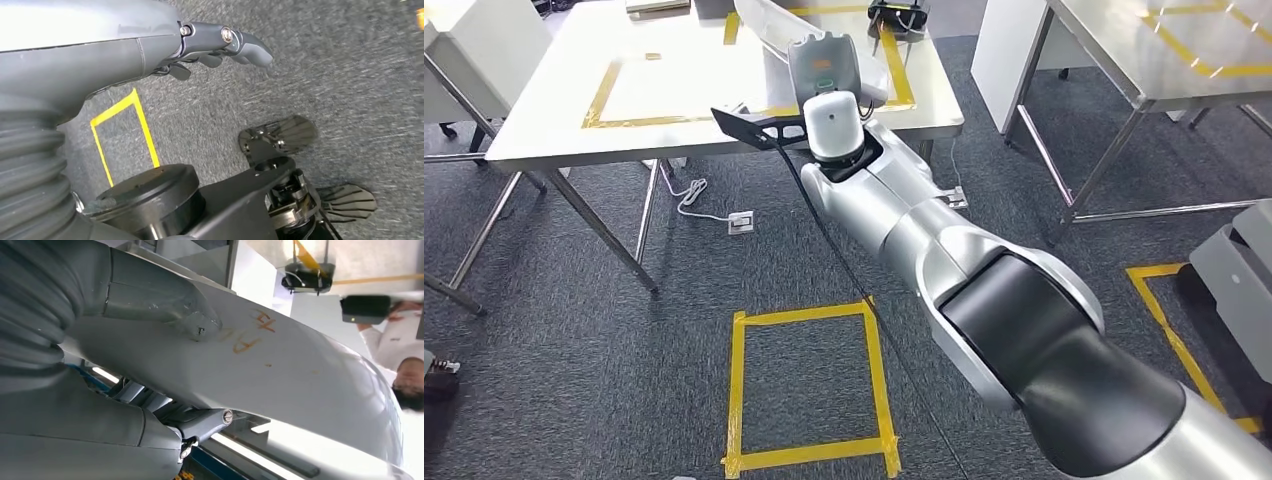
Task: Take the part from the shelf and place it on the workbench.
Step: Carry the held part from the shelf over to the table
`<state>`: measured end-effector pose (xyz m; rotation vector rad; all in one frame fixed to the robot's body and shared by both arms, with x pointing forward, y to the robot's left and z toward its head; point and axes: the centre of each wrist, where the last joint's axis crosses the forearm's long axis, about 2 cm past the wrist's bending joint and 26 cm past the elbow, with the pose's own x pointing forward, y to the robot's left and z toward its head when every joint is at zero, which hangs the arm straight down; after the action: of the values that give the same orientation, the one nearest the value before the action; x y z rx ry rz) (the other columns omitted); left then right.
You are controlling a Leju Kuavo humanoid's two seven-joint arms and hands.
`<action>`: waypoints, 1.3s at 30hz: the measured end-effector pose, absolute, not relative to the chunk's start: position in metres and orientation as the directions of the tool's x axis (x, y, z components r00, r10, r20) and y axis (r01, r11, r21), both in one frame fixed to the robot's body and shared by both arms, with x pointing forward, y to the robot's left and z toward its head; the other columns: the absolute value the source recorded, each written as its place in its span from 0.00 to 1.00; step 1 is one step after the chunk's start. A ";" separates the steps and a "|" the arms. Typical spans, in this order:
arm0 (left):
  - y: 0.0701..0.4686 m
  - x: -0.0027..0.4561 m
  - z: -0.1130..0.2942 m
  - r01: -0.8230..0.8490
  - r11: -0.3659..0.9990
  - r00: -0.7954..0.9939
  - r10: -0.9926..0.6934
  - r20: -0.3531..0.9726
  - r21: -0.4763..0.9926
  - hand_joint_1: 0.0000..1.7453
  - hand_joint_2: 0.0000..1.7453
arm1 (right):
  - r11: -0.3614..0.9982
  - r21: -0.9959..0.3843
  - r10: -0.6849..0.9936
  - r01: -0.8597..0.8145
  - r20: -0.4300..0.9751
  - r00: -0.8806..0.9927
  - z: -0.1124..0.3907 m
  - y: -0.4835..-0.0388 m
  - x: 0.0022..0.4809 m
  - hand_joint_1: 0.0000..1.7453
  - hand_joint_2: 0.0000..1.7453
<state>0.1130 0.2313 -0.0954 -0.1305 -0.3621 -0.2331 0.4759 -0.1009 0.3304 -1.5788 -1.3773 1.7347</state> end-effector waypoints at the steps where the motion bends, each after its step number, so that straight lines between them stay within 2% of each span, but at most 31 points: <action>1: 0.231 0.114 -0.095 0.249 0.965 0.908 -0.203 0.366 -0.084 0.00 1.00 | -0.422 -0.854 0.822 0.304 -0.502 -0.270 0.331 -0.100 0.476 1.00 1.00; 12: 0.235 0.100 -0.099 0.246 0.965 0.920 -0.205 0.335 -0.086 0.00 1.00 | -0.444 -0.852 0.808 0.279 -0.515 -0.286 0.313 -0.102 0.473 1.00 1.00; 17: 0.232 0.107 -0.097 0.253 0.964 0.914 -0.210 0.347 -0.085 0.00 1.00 | -0.438 -0.845 0.808 0.306 -0.519 -0.279 0.324 -0.099 0.474 1.00 1.00; 28: 0.231 0.102 -0.098 0.263 0.961 0.918 -0.221 0.330 -0.089 0.00 1.00 | -0.463 -0.853 0.810 0.241 -0.518 -0.274 0.299 -0.117 0.475 1.00 1.00; 35: 0.232 0.107 -0.097 0.263 0.961 0.914 -0.221 0.339 -0.082 0.00 1.00 | -0.453 -0.852 0.813 0.262 -0.516 -0.271 0.308 -0.112 0.475 1.00 1.00; 39: 0.232 0.107 -0.097 0.264 0.961 0.914 -0.221 0.339 -0.083 0.00 1.00 | -0.409 -0.877 0.844 0.252 -0.468 -0.261 0.309 -0.114 0.476 1.00 1.00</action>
<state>0.1070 0.2324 -0.0971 -0.1279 -0.3342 -0.2504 0.4765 -0.1144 0.3092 -1.5344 -1.3419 1.7146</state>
